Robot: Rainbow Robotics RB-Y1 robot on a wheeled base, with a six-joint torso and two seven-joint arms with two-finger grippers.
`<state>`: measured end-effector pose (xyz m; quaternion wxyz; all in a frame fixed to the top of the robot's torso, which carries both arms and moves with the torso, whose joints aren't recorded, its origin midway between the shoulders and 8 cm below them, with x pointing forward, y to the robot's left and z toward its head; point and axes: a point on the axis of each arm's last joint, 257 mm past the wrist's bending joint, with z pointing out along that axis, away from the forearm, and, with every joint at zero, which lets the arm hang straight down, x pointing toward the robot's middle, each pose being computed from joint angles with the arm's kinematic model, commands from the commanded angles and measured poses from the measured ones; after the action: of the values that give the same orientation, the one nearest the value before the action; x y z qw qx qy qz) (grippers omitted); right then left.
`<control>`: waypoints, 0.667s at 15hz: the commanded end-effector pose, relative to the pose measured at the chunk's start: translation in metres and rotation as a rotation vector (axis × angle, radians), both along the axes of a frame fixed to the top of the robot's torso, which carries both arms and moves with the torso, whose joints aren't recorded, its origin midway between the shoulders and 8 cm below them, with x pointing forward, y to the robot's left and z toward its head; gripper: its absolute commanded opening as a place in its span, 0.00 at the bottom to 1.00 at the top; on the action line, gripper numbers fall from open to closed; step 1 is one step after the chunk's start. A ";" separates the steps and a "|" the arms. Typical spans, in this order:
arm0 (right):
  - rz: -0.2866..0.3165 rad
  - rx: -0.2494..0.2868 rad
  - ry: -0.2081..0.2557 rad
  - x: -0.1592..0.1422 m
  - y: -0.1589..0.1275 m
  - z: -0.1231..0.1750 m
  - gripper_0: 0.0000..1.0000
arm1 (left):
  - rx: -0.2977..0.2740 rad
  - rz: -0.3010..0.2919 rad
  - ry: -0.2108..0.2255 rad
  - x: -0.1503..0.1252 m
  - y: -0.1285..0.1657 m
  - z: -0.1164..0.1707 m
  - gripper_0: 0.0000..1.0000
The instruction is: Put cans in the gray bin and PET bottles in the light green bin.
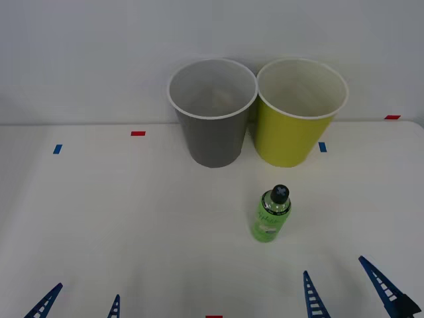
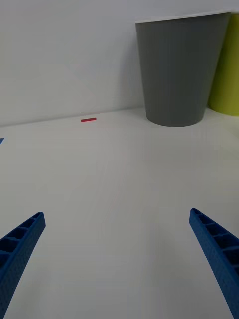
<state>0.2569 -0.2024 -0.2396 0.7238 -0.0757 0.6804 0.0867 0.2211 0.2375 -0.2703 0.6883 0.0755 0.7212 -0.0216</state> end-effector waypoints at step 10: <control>0.115 0.007 -0.076 0.067 0.053 -0.003 1.00 | 0.000 0.000 0.000 0.000 0.000 0.000 1.00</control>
<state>0.3180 -0.1544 -0.2411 0.7454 -0.1148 0.6451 0.1225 0.2211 0.2375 -0.2703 0.6883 0.0755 0.7211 -0.0216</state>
